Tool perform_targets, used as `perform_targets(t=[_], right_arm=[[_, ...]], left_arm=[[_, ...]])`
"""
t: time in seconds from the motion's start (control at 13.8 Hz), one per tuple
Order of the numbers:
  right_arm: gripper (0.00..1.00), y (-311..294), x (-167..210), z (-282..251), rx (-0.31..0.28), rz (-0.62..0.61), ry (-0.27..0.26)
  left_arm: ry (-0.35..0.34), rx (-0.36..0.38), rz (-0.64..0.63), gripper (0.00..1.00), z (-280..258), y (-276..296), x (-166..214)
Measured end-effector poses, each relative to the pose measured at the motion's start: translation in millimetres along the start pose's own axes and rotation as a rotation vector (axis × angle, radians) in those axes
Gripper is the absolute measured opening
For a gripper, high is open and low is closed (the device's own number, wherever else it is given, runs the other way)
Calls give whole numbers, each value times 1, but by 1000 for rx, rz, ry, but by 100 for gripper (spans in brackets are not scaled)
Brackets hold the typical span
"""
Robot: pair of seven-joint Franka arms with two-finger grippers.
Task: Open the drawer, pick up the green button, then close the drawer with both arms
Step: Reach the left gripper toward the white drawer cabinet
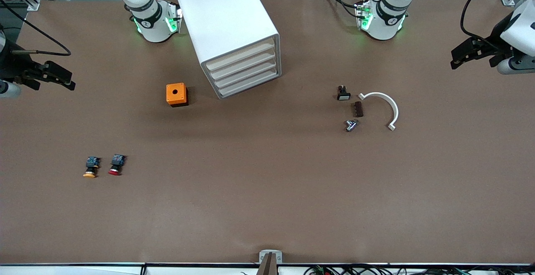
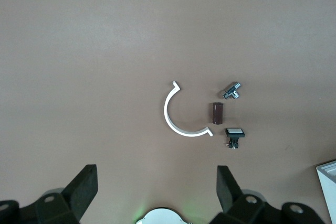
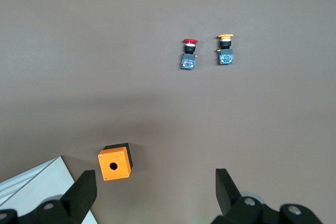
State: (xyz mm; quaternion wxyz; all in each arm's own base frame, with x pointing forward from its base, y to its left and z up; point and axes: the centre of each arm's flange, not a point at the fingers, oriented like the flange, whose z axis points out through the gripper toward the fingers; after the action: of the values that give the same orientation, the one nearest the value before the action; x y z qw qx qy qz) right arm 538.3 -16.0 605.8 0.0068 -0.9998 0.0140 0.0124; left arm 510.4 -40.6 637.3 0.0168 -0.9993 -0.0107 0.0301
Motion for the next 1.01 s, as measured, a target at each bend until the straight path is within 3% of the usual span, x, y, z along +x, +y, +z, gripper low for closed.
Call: perform_targets(t=[0.43, 0.79, 1.01], right_arm=[[100, 6, 1, -1, -2, 0, 15], [100, 7, 1, -3, -5, -19, 20], [100, 7, 1, -3, -6, -19, 20]], left_arm=[[-10, -2, -3, 100, 4, -2, 10], [-153, 0, -16, 100, 92, 11, 72], [-227, 28, -149, 100, 148, 45, 95]])
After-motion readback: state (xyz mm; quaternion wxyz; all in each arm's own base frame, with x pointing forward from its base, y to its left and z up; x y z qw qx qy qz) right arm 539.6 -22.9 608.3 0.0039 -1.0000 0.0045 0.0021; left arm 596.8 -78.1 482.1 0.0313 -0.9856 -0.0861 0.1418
